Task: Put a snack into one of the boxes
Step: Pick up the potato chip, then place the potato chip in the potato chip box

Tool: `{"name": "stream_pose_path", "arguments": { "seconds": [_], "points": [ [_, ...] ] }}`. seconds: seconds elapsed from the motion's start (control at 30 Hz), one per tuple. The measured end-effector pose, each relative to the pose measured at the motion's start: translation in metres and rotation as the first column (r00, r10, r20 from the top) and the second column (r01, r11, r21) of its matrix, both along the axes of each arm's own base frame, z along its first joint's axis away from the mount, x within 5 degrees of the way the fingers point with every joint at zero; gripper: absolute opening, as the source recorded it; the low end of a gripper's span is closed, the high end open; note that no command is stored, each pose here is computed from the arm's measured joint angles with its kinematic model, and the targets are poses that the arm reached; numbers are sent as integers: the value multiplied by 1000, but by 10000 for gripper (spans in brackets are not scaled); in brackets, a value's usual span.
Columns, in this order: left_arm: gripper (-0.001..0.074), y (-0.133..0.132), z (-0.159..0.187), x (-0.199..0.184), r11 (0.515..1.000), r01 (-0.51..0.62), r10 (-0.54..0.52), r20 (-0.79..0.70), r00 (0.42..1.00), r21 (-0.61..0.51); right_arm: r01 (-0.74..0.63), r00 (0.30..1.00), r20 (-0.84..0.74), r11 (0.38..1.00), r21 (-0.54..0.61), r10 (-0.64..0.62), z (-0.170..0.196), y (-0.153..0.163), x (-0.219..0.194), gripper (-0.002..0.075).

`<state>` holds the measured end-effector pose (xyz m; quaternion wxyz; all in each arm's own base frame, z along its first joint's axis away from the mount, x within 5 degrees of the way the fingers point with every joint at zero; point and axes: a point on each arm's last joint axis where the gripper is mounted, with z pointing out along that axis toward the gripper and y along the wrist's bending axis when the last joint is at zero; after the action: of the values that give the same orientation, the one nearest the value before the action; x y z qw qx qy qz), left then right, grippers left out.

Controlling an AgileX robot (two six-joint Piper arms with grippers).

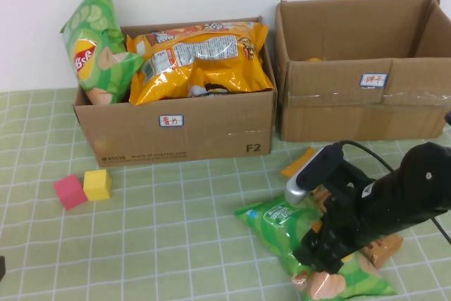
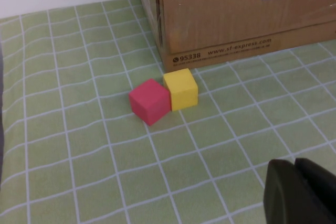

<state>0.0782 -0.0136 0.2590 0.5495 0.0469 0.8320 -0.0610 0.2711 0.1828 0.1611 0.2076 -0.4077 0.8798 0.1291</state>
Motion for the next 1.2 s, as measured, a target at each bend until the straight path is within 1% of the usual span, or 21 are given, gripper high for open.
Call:
{"name": "stream_pose_path", "arguments": {
  "seconds": [0.1, 0.17, 0.23, 0.4, 0.47, 0.53, 0.63, 0.7, 0.8, 0.87, 0.9, 0.93, 0.97, 1.03, 1.1, 1.2],
  "points": [
    [-1, 0, 0, 0, 1000, -1, 1, 0, 1000, 1, 1, 1000, 5, 1000, 4, -1, 1, 1, 1, 491],
    [-1, 0, 0, 0, 1000, -1, 1, 0, 1000, 1, 3, 1000, 5, 1000, 5, -3, 2, 1, 2, 353],
    [-1, 0, 0, 0, 1000, -1, 1, 2, 1000, 3, 3, 1000, 9, 1000, 7, -3, 3, 1, 2, 265],
    [-1, 0, 1, 0, 1000, -3, 3, 8, 1000, 4, -16, 1000, 16, 1000, 18, 16, 13, 3, 3, 263],
    [-1, 0, 1, 0, 1000, -3, 3, 9, 1000, 4, -31, 999, 31, 999, 31, 30, 24, 5, 4, 262],
    [-1, 0, 1, 0, 1000, -3, 3, 11, 1000, 4, -43, 996, 75, 997, 57, 39, 43, 7, 6, 262],
    [-1, 0, 1, 0, 1000, -3, 3, 11, 1000, 4, -76, 971, 233, 993, 91, 53, 90, 10, 16, 262],
    [-1, 0, 1, 0, 1000, -3, 3, 11, 1000, 4, -93, 925, 376, 991, 96, 50, 121, 10, 24, 262],
    [-1, 0, 1, 0, 1000, -3, 3, 11, 1000, 4, -62, 804, 595, 991, 120, -22, 161, 4, 45, 261],
    [-1, 0, 1, 0, 1000, -3, 3, 11, 1000, 4, 2, 686, 715, 983, 183, -134, 179, -6, 67, 261],
    [-1, 0, 1, 0, 1000, -3, 3, 11, 1000, 4, 29, 632, 753, 976, 214, -184, 183, -11, 76, 261],
    [-1, 0, 1, 0, 1000, -3, 3, 11, 1000, 4, 65, 564, 787, 963, 260, -250, 187, -17, 86, 261],
    [-1, 0, 1, 0, 1000, -3, 3, 11, 1000, 4, 100, 499, 806, 945, 312, -319, 189, -22, 97, 261],
    [-1, 0, 1, 0, 1000, -3, 3, 11, 1000, 4, 157, 407, 807, 903, 399, -427, 188, -31, 114, 261],
    [-1, 0, 1, 1, 1000, -3, 3, 13, 1000, 3, 202, 378, 779, 865, 459, -501, 180, -35, 128, 261],
    [-1, 0, 1, 1, 1000, -3, 3, 13, 1000, 3, 230, 387, 734, 830, 509, -557, 168, -32, 142, 261]
  ]
}}
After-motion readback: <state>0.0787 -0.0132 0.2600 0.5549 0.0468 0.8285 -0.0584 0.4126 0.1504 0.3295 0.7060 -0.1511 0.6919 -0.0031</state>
